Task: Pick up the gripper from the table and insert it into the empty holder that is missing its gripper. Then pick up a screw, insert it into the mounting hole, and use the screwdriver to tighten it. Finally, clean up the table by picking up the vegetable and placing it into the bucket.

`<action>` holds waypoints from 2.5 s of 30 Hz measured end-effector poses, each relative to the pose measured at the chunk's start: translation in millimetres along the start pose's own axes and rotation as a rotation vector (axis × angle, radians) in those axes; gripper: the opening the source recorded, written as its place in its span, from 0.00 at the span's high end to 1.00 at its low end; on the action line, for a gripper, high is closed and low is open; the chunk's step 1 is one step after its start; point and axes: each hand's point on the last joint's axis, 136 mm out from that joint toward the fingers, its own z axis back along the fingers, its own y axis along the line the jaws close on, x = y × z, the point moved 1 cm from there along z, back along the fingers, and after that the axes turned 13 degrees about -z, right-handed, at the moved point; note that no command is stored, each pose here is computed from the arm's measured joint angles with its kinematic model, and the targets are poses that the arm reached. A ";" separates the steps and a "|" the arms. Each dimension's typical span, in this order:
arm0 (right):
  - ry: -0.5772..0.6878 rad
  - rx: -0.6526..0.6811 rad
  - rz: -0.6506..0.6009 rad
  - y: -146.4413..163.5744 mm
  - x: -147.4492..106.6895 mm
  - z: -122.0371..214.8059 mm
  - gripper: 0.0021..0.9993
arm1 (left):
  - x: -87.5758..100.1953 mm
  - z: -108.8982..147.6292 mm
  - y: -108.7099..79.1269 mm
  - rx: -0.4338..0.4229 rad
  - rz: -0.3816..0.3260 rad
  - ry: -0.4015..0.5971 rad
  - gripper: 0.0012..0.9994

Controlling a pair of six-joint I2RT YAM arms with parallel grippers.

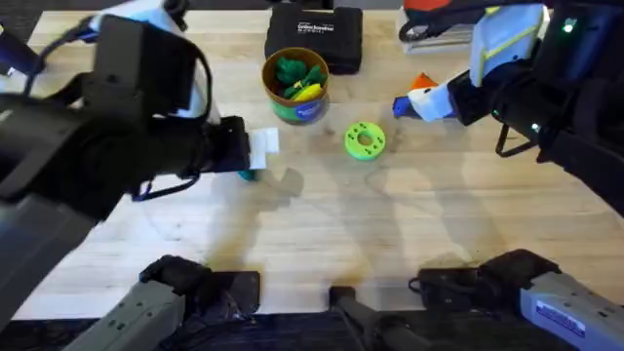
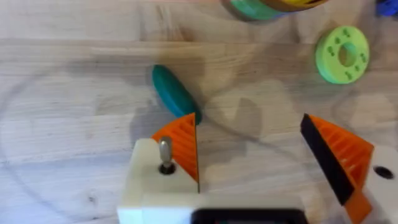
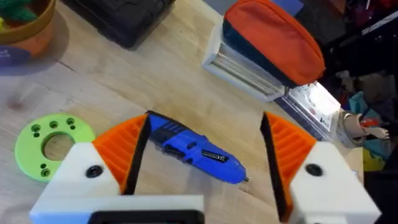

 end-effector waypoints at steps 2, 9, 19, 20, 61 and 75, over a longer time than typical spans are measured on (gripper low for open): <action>0.000 0.000 0.000 0.0 0.1 0.1 0.01 | -1.7 -13.1 3.5 0.016 0.008 0.051 0.01; 0.010 0.002 0.002 0.4 -2.3 0.1 0.01 | -8.9 -42.7 17.4 0.081 0.067 0.166 0.01; 0.051 0.012 0.012 2.6 -12.1 0.4 0.01 | -25.7 -83.9 57.8 0.220 0.397 0.311 0.01; 0.051 0.012 0.012 2.6 -12.2 0.4 0.01 | -24.2 -87.8 59.4 0.225 0.417 0.306 0.01; 0.053 0.013 0.013 2.7 -12.7 0.4 0.01 | 142.6 -48.6 4.9 -0.114 0.438 -0.087 0.98; 0.054 0.013 0.013 2.8 -12.9 0.4 0.01 | 152.6 -92.7 2.4 -0.147 0.434 -0.065 0.09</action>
